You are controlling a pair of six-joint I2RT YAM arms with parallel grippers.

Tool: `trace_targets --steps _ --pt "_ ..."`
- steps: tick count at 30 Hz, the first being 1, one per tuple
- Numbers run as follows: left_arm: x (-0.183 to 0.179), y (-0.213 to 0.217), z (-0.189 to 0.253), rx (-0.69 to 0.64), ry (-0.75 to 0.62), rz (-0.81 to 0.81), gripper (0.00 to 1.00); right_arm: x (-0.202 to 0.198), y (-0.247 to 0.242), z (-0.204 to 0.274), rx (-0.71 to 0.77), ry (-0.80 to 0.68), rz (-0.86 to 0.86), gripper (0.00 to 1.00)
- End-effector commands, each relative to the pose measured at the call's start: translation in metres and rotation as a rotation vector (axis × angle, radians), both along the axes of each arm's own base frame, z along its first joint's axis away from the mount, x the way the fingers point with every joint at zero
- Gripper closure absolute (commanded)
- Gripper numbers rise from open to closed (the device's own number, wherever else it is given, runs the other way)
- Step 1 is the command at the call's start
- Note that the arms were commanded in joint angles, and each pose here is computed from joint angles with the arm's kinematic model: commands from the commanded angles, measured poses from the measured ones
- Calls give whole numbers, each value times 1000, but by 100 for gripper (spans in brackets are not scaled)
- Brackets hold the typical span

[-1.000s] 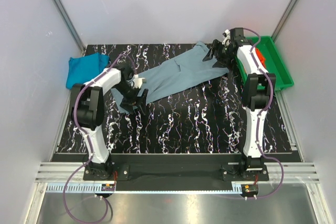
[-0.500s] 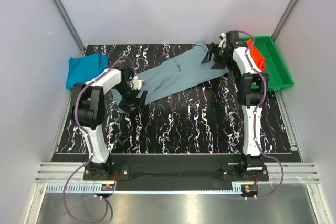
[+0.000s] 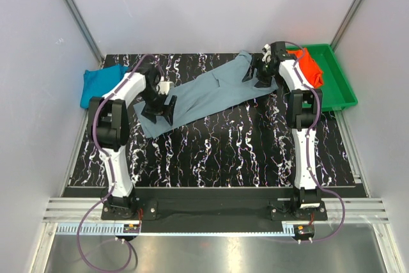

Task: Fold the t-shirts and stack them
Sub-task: Fold the tshirt

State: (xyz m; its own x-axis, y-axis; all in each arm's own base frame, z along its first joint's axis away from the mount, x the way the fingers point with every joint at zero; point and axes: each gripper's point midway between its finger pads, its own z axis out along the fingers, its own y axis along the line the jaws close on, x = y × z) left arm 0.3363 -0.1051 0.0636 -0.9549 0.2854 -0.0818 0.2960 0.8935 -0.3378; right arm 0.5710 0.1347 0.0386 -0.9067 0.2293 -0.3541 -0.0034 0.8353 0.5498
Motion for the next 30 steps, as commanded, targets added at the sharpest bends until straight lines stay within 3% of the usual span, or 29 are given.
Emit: trace_targets --steps 1,6,10,12,15,18,21,26,30 --pt "32 16 0 43 -57 32 10 -1 3 -9 -18 9 15 19" --pt "49 23 25 108 -187 8 12 -1 4 -8 -27 4 19 19" --pt "40 39 55 337 -359 -89 9 -3 4 -7 -27 3 23 19" --pt "45 48 68 432 -473 -93 1 -3 5 -5 -28 1 24 19" --pt "24 48 68 472 -505 -128 1 -3 8 -3 -27 -3 29 19" --pt "-3 57 38 527 -436 -207 2 -4 13 -3 -24 -3 37 19" --pt "-15 62 22 539 -413 -249 10 -5 16 -1 -20 -6 42 19" --pt "-28 64 2 530 -358 -339 36 -5 18 4 -19 -12 44 19" --pt "-31 64 -3 533 -334 -350 42 -6 17 5 -26 -15 47 19"
